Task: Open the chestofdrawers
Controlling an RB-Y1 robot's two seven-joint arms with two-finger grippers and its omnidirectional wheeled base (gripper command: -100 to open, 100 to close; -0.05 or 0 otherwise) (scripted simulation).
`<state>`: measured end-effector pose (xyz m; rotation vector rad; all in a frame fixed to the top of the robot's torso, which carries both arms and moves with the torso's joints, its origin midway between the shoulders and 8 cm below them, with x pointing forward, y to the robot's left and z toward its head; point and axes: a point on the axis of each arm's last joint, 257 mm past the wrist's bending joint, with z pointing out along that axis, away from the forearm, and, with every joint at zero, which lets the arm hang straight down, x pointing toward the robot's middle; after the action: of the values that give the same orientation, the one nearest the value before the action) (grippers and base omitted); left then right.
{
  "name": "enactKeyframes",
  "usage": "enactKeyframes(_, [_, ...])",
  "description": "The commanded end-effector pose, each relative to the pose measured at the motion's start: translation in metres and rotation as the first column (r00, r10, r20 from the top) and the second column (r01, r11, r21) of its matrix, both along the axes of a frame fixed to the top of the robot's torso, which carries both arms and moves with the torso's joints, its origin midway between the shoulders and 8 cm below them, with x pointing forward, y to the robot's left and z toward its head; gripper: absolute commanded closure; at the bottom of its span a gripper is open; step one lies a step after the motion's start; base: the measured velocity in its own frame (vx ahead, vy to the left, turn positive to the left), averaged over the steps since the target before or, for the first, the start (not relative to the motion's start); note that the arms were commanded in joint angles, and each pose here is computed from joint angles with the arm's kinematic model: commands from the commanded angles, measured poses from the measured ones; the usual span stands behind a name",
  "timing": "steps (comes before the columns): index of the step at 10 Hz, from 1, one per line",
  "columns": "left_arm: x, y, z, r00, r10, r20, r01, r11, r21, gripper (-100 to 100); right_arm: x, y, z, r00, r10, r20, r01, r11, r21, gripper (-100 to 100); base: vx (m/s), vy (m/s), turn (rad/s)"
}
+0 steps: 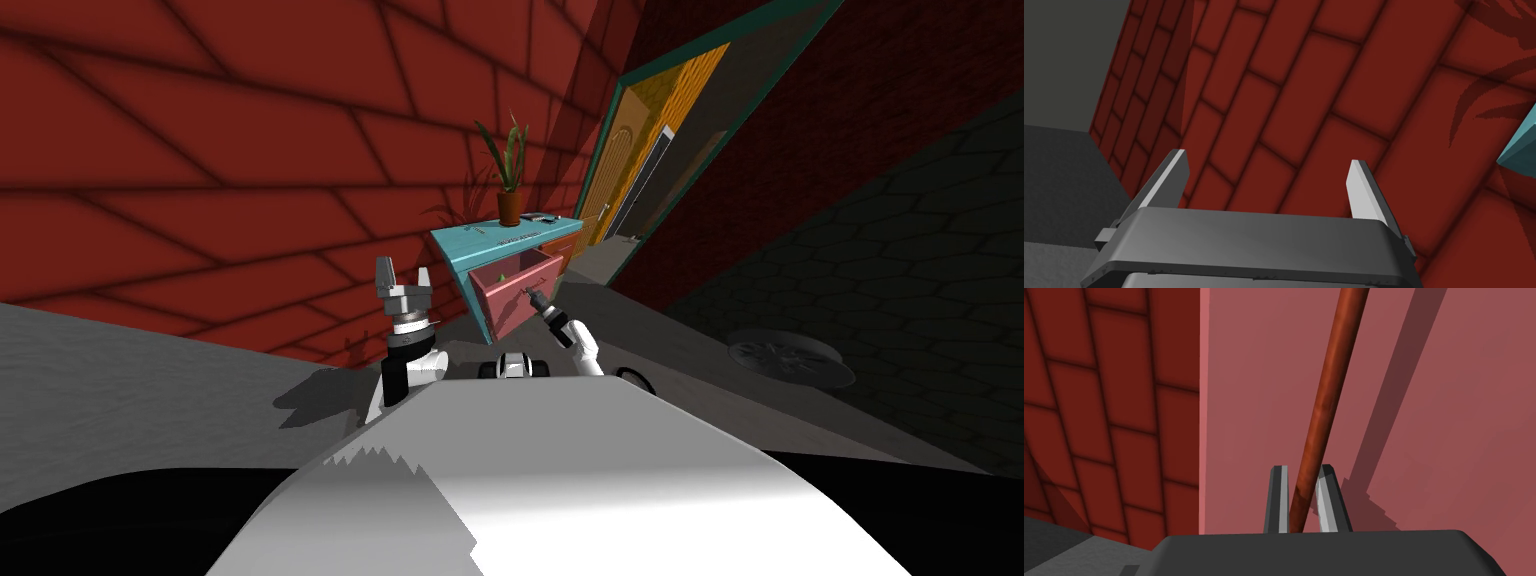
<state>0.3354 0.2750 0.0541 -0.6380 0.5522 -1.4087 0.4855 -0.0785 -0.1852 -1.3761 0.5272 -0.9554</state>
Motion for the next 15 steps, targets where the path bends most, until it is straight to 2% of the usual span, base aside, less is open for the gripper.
enactKeyframes(1, [0.0, 0.0, 0.0, 1.0, 0.0, 0.0, 0.0, 1.0, 0.0, 0, 0.01, -0.005, 0.009, 1.0, -0.003, -0.003, 0.003, 1.0, -0.001, -100, -0.053, 0.002, 0.014])
enactKeyframes(9, [0.0, 0.0, 0.0, 1.0, 0.0, 0.0, 0.0, 1.0, 0.0, 0, 0.051, -0.028, 0.055, 1.0, -0.029, 0.001, 0.029, 1.0, 0.004, -100, -0.049, 0.013, 0.029])
enactKeyframes(10, [0.0, 0.0, 0.0, 1.0, 0.0, 0.0, 0.0, 1.0, 0.0, 0, 0.045, -0.026, 0.045, 1.0, -0.027, -0.008, 0.027, 1.0, -0.002, -100, -0.021, -0.001, 0.003])
enactKeyframes(11, [0.0, 0.0, 0.0, 1.0, 0.0, 0.0, 0.0, 1.0, 0.0, 0, 0.045, -0.028, 0.044, 0.999, -0.031, -0.013, 0.031, 1.0, 0.001, 0, 0.0, 0.0, 0.0])
enactKeyframes(15, [0.0, 0.0, 0.0, 1.0, 0.0, 0.0, 0.0, 1.0, 0.0, 0, 0.045, -0.03, 0.04, 0.999, -0.035, -0.021, 0.035, 0.999, -0.002, 0, 0.0, 0.0, 0.0])
